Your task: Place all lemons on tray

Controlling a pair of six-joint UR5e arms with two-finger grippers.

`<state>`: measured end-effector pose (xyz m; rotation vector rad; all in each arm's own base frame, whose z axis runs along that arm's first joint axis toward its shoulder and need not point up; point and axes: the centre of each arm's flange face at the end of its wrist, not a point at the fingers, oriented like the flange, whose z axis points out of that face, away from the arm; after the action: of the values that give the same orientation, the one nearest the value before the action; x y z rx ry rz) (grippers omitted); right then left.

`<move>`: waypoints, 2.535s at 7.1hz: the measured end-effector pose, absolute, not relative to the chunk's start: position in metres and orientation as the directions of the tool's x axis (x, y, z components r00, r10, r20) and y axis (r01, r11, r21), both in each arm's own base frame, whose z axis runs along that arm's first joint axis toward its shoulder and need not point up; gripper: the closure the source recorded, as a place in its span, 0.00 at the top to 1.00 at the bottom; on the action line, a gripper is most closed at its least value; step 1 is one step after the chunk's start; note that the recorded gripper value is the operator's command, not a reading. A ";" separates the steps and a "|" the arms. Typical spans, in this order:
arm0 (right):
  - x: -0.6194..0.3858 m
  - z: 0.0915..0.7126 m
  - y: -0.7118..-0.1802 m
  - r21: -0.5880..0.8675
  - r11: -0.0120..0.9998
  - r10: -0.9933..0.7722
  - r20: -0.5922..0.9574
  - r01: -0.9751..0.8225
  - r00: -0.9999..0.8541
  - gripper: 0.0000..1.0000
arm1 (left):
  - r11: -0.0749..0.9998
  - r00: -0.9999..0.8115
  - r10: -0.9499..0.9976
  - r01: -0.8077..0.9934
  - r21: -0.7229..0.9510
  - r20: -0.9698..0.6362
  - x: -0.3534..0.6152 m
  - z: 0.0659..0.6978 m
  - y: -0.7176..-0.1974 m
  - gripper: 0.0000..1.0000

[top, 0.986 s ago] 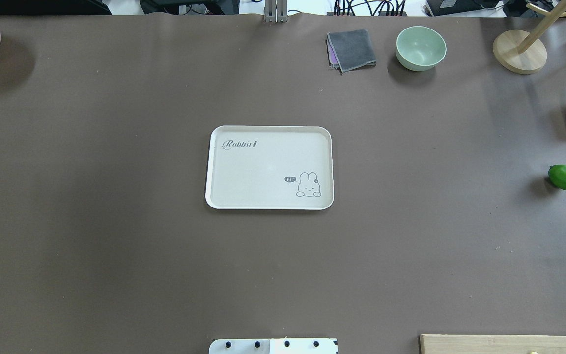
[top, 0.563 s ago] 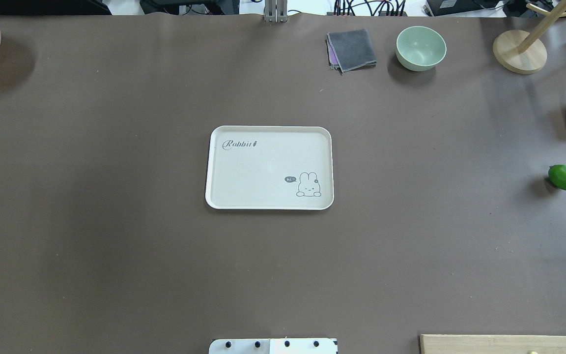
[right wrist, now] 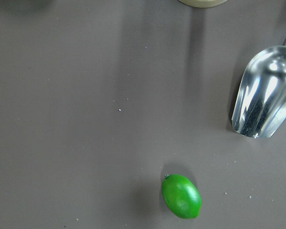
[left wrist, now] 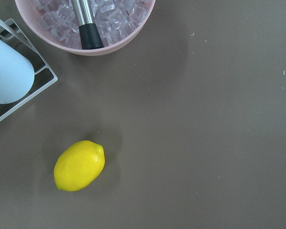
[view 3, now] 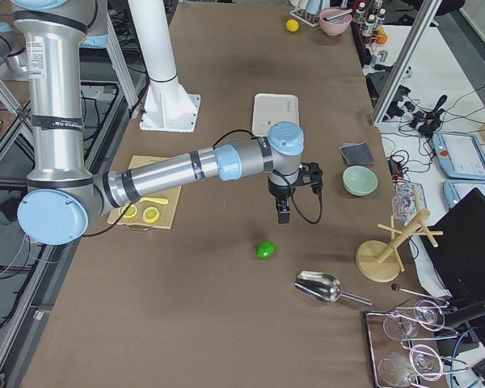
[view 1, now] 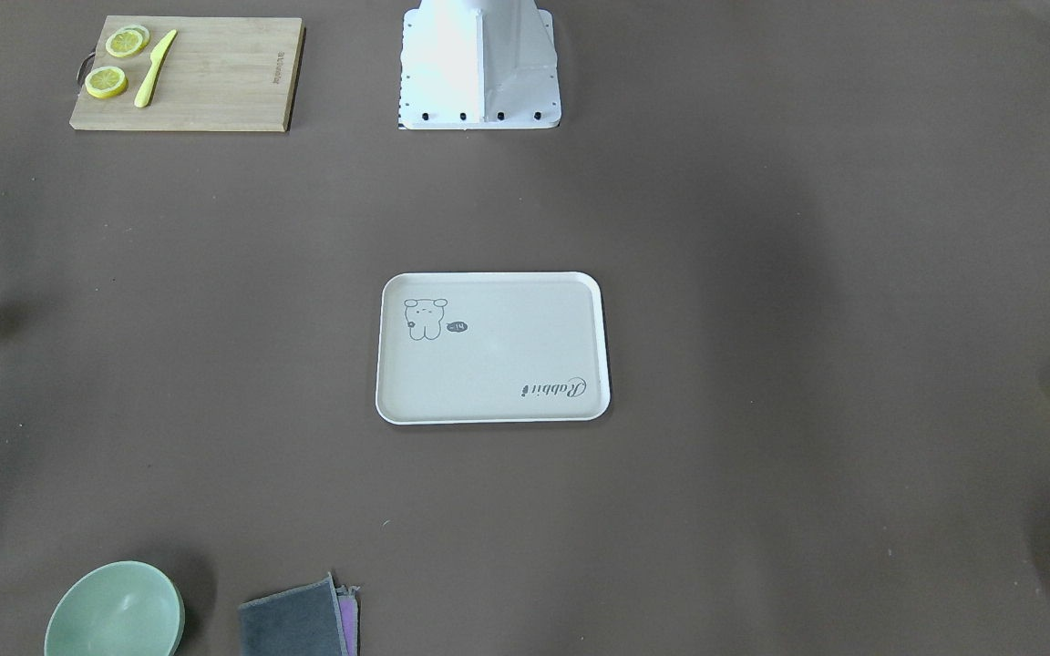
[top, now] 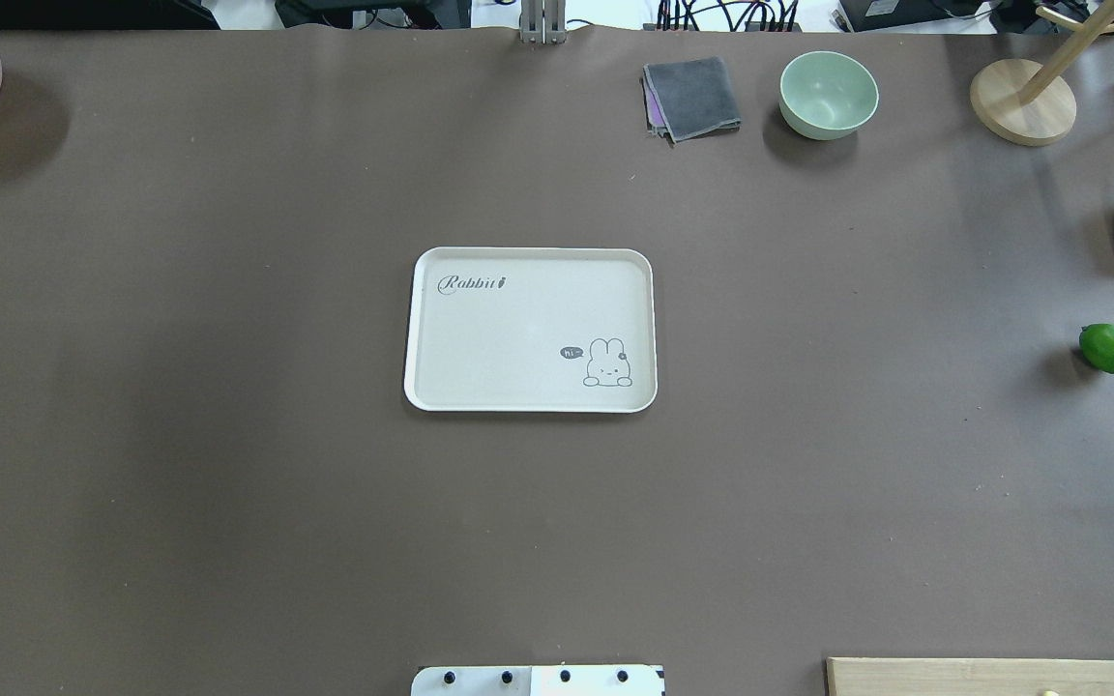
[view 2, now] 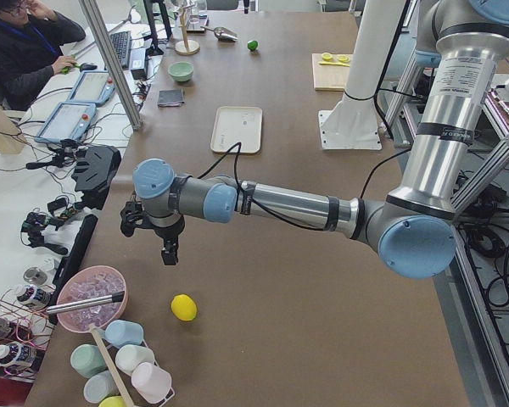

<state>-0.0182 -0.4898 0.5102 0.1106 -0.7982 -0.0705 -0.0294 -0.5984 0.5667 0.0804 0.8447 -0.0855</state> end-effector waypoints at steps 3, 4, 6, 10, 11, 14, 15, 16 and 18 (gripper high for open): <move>-0.043 0.501 -0.495 0.110 0.993 -0.104 0.721 0.036 0.685 1.00 | 0.980 0.665 0.157 -0.016 0.196 -0.730 -0.013 0.580 -0.612 0.96; -0.054 0.495 -0.497 0.114 0.992 -0.117 0.723 0.051 0.681 1.00 | 0.965 0.662 0.234 -0.068 0.254 -0.712 -0.007 0.585 -0.615 0.96; -0.078 0.493 -0.497 0.111 0.990 -0.142 0.721 0.089 0.678 1.00 | 0.924 0.642 0.369 -0.173 0.342 -0.672 0.005 0.617 -0.618 0.95; -0.097 0.493 -0.495 0.092 0.990 -0.141 0.721 0.107 0.678 1.00 | 0.856 0.590 0.512 -0.286 0.431 -0.625 0.054 0.642 -0.615 0.93; -0.102 0.491 -0.495 0.090 0.990 -0.141 0.721 0.111 0.678 1.00 | 0.820 0.582 0.567 -0.331 0.466 -0.583 0.064 0.646 -0.616 0.93; -0.136 0.478 -0.498 0.075 0.990 -0.136 0.712 0.117 0.689 1.00 | 0.682 0.560 0.726 -0.512 0.522 -0.400 0.063 0.677 -0.619 0.93; -0.145 0.477 -0.498 0.070 0.990 -0.136 0.707 0.123 0.694 1.00 | 0.674 0.556 0.734 -0.527 0.517 -0.390 0.062 0.684 -0.617 0.93; -0.151 0.480 -0.498 0.063 0.990 -0.135 0.704 0.129 0.698 1.00 | 0.678 0.557 0.731 -0.534 0.504 -0.394 0.061 0.694 -0.614 0.94; -0.156 0.483 -0.497 0.054 0.989 -0.134 0.702 0.135 0.699 1.00 | 0.689 0.566 0.723 -0.545 0.478 -0.396 0.059 0.712 -0.612 0.94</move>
<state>-0.1560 -0.4975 0.4827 -0.0021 -0.7821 -0.1501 0.0593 -0.6120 0.7115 0.3195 0.6080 0.7601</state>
